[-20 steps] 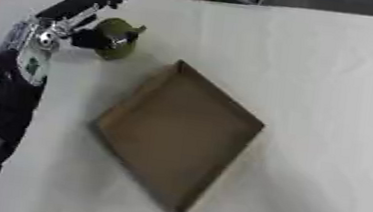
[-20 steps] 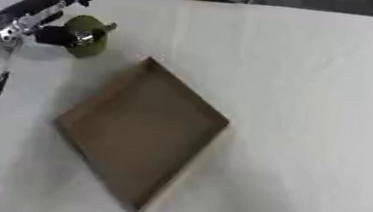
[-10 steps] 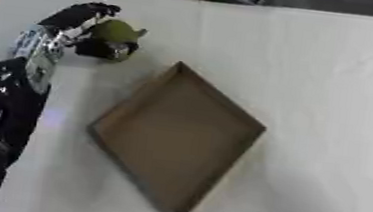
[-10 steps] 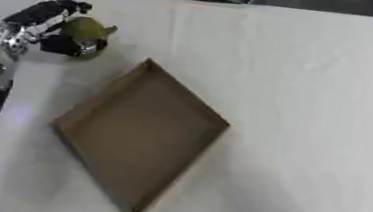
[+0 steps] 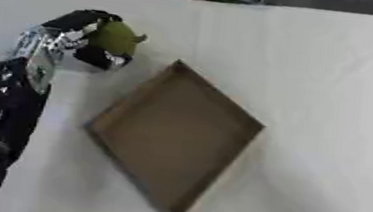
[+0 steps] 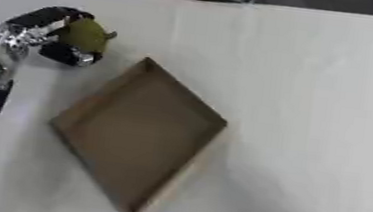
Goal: Pick up objects on the table and place them in the box.
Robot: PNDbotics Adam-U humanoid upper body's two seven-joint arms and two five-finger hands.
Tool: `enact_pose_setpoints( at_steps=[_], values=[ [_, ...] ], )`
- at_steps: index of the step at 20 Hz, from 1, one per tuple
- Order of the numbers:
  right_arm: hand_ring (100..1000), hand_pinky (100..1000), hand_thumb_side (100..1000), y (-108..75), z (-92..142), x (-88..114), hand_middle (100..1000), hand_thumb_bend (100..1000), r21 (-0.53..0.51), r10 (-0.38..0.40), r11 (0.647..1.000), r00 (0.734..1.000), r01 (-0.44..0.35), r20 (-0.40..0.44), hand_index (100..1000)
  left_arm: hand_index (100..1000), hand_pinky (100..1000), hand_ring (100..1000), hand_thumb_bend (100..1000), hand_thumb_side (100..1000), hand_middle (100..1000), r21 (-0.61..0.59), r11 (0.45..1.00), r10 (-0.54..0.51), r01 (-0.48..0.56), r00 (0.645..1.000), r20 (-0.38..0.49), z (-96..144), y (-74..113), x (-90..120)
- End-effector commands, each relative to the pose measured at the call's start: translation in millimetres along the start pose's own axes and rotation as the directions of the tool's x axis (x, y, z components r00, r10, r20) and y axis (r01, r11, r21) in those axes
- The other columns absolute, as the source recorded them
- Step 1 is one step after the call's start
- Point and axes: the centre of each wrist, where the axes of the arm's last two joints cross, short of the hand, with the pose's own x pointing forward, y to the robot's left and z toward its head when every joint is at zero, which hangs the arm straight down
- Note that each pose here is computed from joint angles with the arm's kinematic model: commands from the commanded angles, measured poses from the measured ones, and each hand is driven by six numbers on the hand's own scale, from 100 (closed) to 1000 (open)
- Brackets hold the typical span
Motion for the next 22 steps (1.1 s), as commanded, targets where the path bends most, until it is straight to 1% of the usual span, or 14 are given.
enact_pose_setpoints(
  at_steps=[1,2,3,4,6,7,8,9,11,15,18,19,20,22],
  values=[
    [678,805,592,-2.3,-4.0,5.0,541,100,-0.008,-0.005,1.000,1.000,0.005,0.023,812,896,940,930,358,494,812,-0.011,1.000,-0.009,0.009,1.000,-0.029,3.5,4.3,-7.7],
    [678,805,592,-2.4,-3.8,4.9,541,100,-0.008,-0.005,1.000,1.000,0.005,0.022,812,873,934,927,334,476,810,-0.008,1.000,-0.009,0.009,0.999,-0.031,3.8,4.5,-7.6],
    [678,805,592,-2.4,-3.7,4.8,541,100,-0.009,-0.005,1.000,1.000,0.005,0.022,812,830,923,920,281,428,806,0.000,1.000,-0.009,0.009,0.999,-0.033,4.1,5.1,-7.4],
    [678,805,592,-2.4,-3.5,4.8,541,100,-0.009,-0.005,1.000,1.000,0.005,0.021,812,811,917,917,255,407,804,0.010,1.000,-0.009,0.010,0.999,-0.036,4.5,5.9,-7.2],
    [678,805,592,-2.4,-3.2,4.6,541,100,-0.009,-0.004,1.000,1.000,0.005,0.020,812,758,887,900,115,299,795,0.034,0.999,-0.004,0.006,0.999,-0.043,5.2,7.0,-7.0],
    [678,805,592,-2.4,-3.1,4.6,541,100,-0.009,-0.005,1.000,1.000,0.005,0.019,812,738,877,896,100,211,794,0.043,0.999,0.001,0.001,0.999,-0.043,5.1,6.9,-6.4],
    [678,805,592,-2.3,-3.0,4.5,541,100,-0.009,-0.005,1.000,1.000,0.005,0.019,812,737,876,896,100,199,793,0.048,0.999,0.007,-0.005,0.999,-0.042,5.0,6.6,-5.9],
    [678,805,592,-2.3,-2.9,4.5,541,100,-0.009,-0.005,1.000,1.000,0.005,0.019,812,729,866,891,100,163,791,0.050,0.999,0.013,-0.011,0.999,-0.038,4.6,6.1,-4.9],
    [678,806,592,-2.3,-2.8,4.4,541,100,-0.009,-0.005,1.000,1.000,0.005,0.018,812,727,859,886,100,178,789,0.045,0.999,0.030,-0.029,0.999,-0.020,3.9,5.6,-2.4],
    [678,806,592,-2.4,-2.4,4.2,541,100,-0.010,-0.005,1.000,1.000,0.005,0.015,812,732,845,880,100,266,788,0.048,0.997,0.058,-0.059,0.998,0.026,4.5,11.6,4.0],
    [678,806,592,-2.4,-2.0,4.0,541,100,-0.011,-0.006,1.000,1.000,0.006,0.013,812,729,836,876,100,266,786,0.063,0.996,0.066,-0.070,0.996,0.060,5.8,18.2,9.9],
    [678,806,596,-2.3,-1.9,4.0,541,100,-0.011,-0.006,1.000,1.000,0.006,0.013,812,728,831,874,100,332,786,0.070,0.995,0.067,-0.072,0.995,0.070,6.3,20.2,11.8],
    [678,806,592,-2.2,-1.8,4.0,541,100,-0.011,-0.007,1.000,1.000,0.007,0.013,812,728,831,873,100,265,785,0.079,0.994,0.066,-0.072,0.995,0.079,6.8,22.4,13.8],
    [678,806,592,-2.2,-1.4,3.8,541,100,-0.011,-0.007,1.000,1.000,0.007,0.012,812,729,827,871,100,264,786,0.105,0.992,0.058,-0.068,0.994,0.096,7.9,27.5,18.4]
  ],
)
